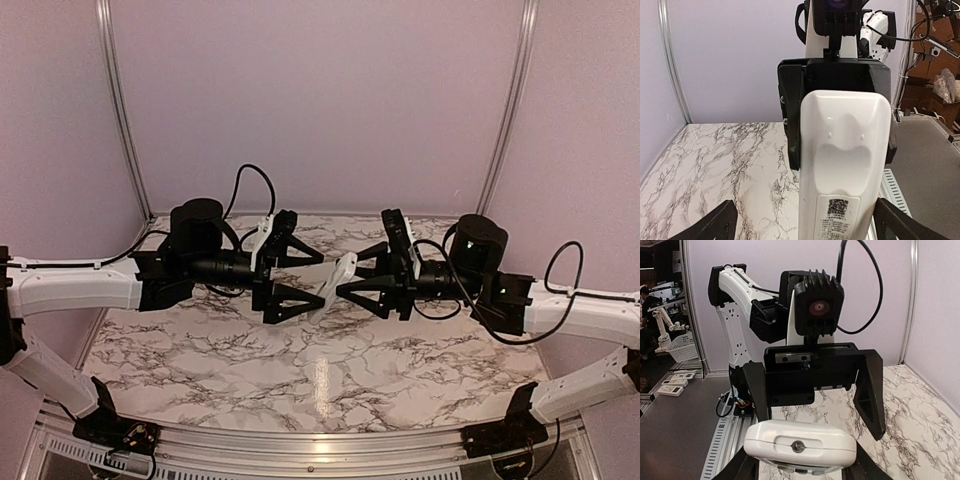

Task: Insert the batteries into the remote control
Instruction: Pass from the left arm to the right, then place the remote control at the center of the board.

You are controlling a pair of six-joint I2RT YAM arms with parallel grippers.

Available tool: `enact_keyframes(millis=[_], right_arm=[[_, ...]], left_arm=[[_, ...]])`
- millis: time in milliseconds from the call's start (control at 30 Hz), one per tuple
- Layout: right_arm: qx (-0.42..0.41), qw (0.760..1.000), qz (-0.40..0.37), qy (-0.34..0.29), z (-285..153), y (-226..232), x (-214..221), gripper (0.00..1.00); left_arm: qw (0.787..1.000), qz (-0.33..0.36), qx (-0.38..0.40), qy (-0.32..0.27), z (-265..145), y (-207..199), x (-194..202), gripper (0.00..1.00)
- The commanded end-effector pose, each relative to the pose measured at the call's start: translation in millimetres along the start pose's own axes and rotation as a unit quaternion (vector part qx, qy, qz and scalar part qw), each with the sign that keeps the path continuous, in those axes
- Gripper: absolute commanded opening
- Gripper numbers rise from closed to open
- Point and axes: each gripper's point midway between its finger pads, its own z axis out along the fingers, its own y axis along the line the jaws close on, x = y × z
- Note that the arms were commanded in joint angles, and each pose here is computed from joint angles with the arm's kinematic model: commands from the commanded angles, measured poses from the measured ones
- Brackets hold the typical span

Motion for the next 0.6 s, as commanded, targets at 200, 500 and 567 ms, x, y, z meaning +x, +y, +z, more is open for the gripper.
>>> enact_keyframes(millis=[200, 500, 567], right_arm=[[0.147, 0.97, 0.116, 0.153, -7, -79, 46, 0.15], [0.192, 0.887, 0.212, 0.363, -8, -107, 135, 0.13], [0.185, 0.866, 0.229, 0.404, -8, -107, 156, 0.12]], left_arm=[[0.952, -0.09, -0.293, -0.005, -87, 84, -8, 0.99], [0.869, -0.188, -0.458, 0.02, -142, 127, 39, 0.99], [0.866, -0.195, -0.46, 0.015, -147, 126, 42, 0.99]])
